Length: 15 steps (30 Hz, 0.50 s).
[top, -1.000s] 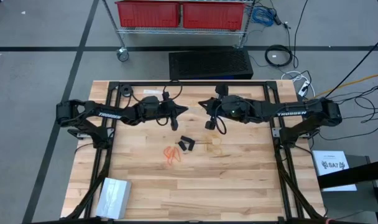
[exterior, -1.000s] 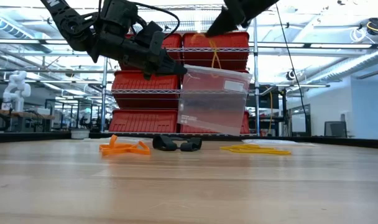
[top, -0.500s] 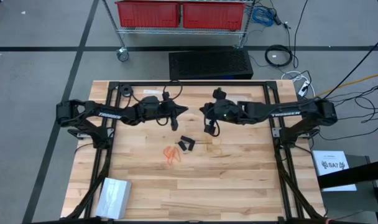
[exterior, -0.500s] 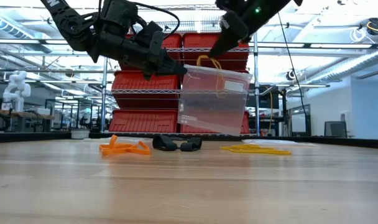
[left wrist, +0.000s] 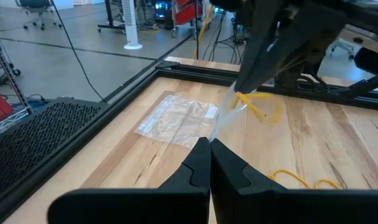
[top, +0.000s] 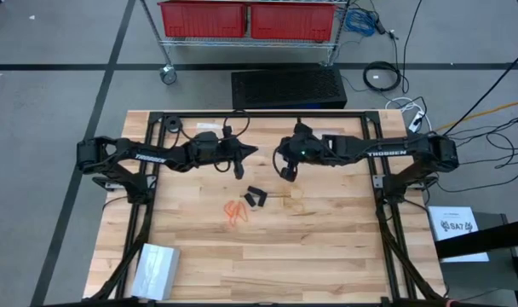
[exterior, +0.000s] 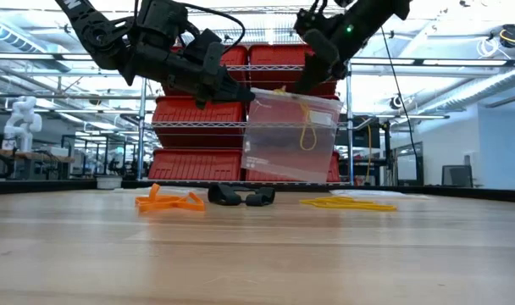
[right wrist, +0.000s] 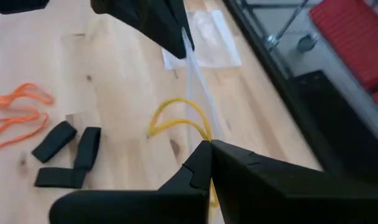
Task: Sort rubber bands
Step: Put the right yellow rubber band into the middle transparent zip bag
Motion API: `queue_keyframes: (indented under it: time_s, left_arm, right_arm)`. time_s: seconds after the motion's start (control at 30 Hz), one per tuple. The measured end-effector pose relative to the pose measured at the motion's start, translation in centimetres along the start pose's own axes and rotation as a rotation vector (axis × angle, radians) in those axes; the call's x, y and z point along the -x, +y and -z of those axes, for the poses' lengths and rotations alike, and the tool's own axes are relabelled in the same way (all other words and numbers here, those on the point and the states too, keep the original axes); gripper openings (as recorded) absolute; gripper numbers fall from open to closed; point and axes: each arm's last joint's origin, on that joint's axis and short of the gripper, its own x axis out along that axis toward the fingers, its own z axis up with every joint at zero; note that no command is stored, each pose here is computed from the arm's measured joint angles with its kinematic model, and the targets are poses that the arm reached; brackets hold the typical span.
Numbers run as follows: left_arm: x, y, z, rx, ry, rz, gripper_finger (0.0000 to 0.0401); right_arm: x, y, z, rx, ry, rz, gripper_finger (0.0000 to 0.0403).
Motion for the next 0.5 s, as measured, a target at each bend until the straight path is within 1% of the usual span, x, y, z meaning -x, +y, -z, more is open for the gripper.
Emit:
queue_keyframes:
  time_s: [0.3,0.4,0.5]
  left_arm:
    - [0.0,-0.1,0.0,0.0,0.001,0.017,0.0]
    - [0.0,-0.1,0.0,0.0,0.001,0.018,0.0]
    - [0.0,-0.1,0.0,0.0,0.005,0.019,0.0]
  right_arm:
    - [-0.4,-1.4,0.8,-0.114,0.095,-0.13,0.0]
    - [-0.4,-1.4,1.0,-0.103,0.118,-0.141,0.0007]
    - [-0.4,-1.3,1.0,-0.099,0.115,-0.191,0.0023]
